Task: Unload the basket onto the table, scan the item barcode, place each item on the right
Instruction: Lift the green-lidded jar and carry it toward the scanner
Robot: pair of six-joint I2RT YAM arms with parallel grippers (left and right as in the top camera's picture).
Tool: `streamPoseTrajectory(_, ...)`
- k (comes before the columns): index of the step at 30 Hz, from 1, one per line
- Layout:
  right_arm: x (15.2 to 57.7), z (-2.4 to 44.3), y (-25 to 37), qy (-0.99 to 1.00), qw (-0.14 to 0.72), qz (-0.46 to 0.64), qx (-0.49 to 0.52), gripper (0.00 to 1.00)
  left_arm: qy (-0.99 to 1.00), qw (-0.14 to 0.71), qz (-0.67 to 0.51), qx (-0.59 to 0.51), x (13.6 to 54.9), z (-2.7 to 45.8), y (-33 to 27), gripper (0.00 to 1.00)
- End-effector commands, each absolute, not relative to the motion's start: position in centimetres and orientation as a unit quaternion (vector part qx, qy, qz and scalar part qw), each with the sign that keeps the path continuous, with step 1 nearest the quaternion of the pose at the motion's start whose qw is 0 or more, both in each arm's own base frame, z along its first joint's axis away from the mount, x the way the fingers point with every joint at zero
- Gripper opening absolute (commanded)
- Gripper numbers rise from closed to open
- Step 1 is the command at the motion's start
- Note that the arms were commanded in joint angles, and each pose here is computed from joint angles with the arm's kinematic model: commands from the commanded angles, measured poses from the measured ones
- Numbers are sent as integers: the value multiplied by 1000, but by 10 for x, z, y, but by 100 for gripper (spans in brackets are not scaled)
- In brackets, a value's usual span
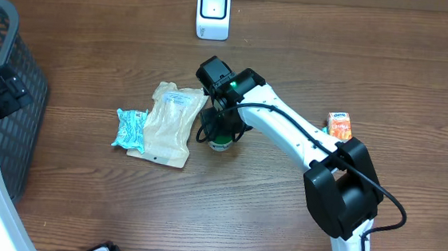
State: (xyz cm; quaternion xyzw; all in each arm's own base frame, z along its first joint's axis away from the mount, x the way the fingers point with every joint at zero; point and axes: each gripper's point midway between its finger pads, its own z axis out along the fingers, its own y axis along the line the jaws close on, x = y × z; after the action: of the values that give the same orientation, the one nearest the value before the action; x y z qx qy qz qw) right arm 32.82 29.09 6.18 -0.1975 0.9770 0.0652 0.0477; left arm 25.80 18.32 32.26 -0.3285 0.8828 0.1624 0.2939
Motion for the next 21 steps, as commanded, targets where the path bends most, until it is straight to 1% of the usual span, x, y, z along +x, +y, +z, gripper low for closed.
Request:
streamPoseTrajectory(1, 331, 66, 291, 976, 56, 68, -197, 56, 883, 293, 171, -325, 258, 325, 186, 100)
streamPoseTrajectory(4, 328, 73, 291, 976, 52, 74, -197, 48, 884, 291, 171, -325, 259, 323, 187, 99)
streamPoseTrajectory(8, 325, 103, 300, 971, 62, 116, -199, 48, 884, 291, 171, -325, 259, 323, 187, 100)
streamPoseTrajectory(13, 324, 171, 305, 949, 97, 219, -205, 48, 884, 291, 171, -325, 259, 323, 187, 100)
streamPoseTrajectory(16, 326, 214, 295, 927, 117, 292, -203, 47, 884, 291, 171, -325, 259, 323, 187, 100)
streamPoseTrajectory(19, 323, 261, 282, 881, 133, 393, -226, 47, 884, 291, 171, -325, 259, 323, 187, 100)
streamPoseTrajectory(21, 323, 284, 271, 854, 142, 443, -233, 47, 884, 291, 171, -325, 259, 323, 187, 100)
